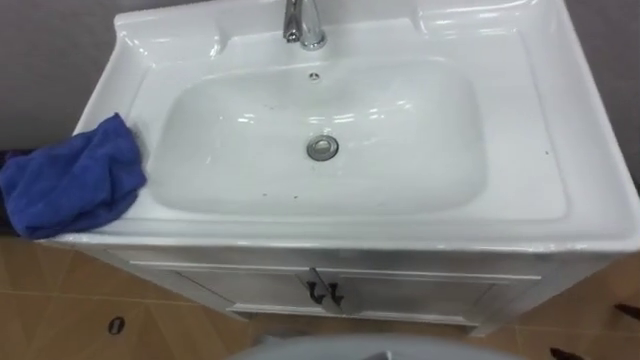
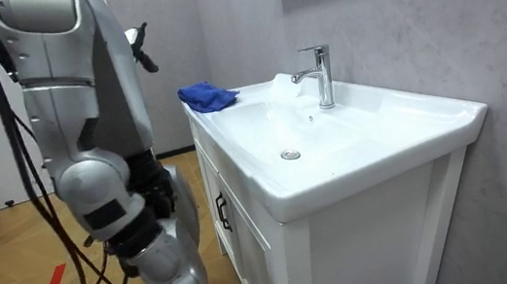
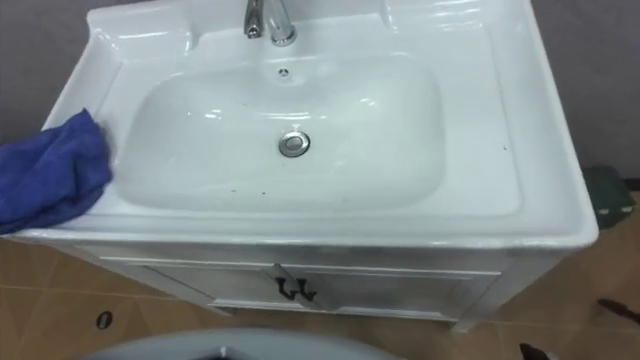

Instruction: Wipe basin

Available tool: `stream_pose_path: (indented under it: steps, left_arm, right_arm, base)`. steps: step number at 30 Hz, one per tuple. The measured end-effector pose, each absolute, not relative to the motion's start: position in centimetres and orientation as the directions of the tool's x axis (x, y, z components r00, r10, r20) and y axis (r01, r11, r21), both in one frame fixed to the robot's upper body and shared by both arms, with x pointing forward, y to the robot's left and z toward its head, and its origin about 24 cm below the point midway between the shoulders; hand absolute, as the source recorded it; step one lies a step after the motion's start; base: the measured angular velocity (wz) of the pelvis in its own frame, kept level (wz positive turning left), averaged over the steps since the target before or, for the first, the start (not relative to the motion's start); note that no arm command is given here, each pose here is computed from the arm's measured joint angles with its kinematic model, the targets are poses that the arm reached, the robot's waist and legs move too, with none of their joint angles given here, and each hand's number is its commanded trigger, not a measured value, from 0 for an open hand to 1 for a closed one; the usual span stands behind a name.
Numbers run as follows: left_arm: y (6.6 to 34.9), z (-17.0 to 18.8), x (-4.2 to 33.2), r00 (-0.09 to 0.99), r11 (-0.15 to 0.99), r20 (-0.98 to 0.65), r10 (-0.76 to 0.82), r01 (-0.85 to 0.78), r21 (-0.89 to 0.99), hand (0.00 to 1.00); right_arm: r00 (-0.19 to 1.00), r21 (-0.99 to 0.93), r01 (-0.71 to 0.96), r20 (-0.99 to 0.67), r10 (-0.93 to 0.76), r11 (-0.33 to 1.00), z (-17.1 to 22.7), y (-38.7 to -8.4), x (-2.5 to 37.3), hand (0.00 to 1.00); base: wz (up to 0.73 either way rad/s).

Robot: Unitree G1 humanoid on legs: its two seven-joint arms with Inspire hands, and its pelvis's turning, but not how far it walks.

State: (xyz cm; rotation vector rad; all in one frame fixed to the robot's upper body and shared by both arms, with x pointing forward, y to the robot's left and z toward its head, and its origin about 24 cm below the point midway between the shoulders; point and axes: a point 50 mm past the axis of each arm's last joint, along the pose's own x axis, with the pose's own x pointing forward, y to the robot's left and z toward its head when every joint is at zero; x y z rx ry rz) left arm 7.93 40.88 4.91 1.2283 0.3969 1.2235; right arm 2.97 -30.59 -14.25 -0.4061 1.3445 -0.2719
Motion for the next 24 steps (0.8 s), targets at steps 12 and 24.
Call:
stream_pose_path:
  steps: [12,24]
  left_arm:
    - [40.5,-1.5,-1.3,0.097,-0.064,0.111,0.989,-0.395,0.917,0.00]
    - [32.7,-10.1,-10.7,-0.274,0.267,-0.346,0.898,-0.288,0.920,0.00]
  right_arm:
    - [0.227,-0.429,-0.006,-0.880,-0.417,0.903,-14.2,-30.6,3.7,0.00]
    - [0.184,-0.368,0.002,-0.914,-0.362,0.930,-14.5,-30.4,2.5,0.00]
  base:
    - [0.06]
    - [-0.06]
